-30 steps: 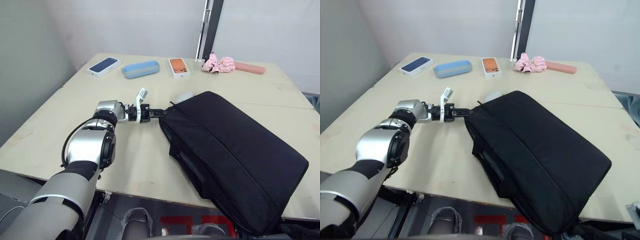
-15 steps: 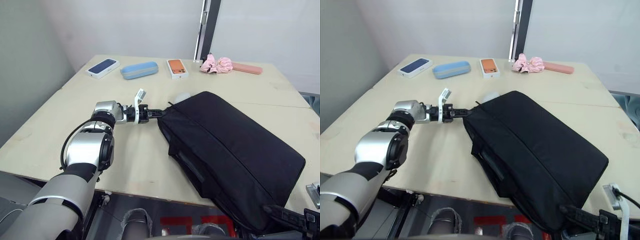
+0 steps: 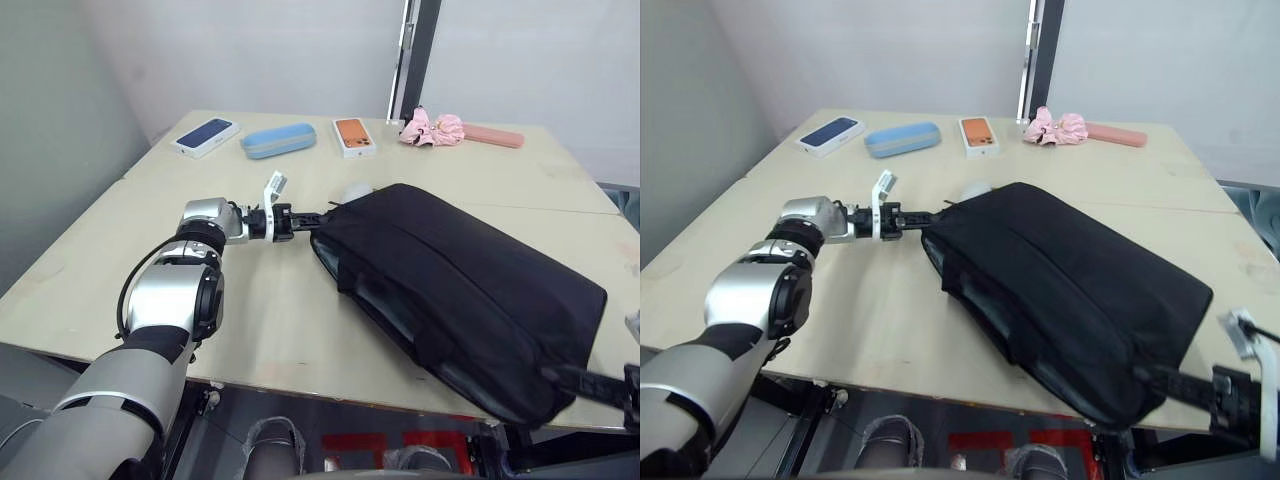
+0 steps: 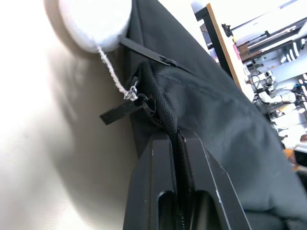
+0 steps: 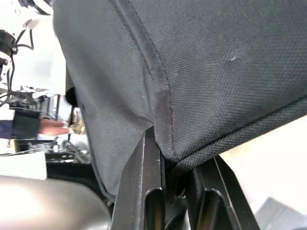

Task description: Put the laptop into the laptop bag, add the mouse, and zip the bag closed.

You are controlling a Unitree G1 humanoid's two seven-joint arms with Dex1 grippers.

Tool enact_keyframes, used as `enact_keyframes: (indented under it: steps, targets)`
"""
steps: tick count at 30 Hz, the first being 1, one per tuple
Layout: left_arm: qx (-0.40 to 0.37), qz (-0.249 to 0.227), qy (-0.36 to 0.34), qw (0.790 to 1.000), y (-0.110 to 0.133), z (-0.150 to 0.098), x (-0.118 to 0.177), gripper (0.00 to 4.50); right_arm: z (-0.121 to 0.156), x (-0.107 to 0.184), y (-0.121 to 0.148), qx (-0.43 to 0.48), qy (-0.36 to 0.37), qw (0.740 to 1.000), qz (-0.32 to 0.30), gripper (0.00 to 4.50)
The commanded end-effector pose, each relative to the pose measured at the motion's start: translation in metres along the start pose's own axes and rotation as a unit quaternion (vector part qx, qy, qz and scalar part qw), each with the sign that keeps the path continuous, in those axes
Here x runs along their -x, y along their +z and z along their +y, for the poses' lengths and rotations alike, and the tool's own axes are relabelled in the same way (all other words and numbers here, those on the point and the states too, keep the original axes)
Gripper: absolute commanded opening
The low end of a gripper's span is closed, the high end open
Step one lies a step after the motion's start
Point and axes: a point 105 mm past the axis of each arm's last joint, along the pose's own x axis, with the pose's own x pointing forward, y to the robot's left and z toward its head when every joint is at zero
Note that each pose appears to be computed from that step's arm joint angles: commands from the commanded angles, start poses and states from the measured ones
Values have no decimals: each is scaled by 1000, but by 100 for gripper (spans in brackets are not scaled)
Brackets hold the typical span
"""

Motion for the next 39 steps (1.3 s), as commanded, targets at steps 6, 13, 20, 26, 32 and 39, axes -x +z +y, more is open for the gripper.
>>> enact_keyframes:
  steps: [6, 13, 20, 26, 32, 39]
  targets:
    - [-91, 2, -77, 993, 20, -40, 44, 0, 29, -26, 58, 128, 18, 991, -24, 3]
    - [-109, -12, -38, 993, 5, -55, 99, 0, 18, -40, 70, 175, -14, 984, -22, 3]
    - [-103, -7, -7, 995, -26, -64, 115, 0, 4, -52, 64, 226, -29, 974, 12, 3]
    - [-134, 17, 39, 990, -46, -52, 120, 0, 1, -66, 60, 255, -37, 965, 58, 3]
    - [-131, 15, 71, 989, -52, -38, 120, 0, -5, -93, 76, 244, -85, 964, 56, 3]
    - [-147, 39, 64, 986, -64, -37, 106, 0, -14, -107, 105, 201, -136, 969, 42, 3]
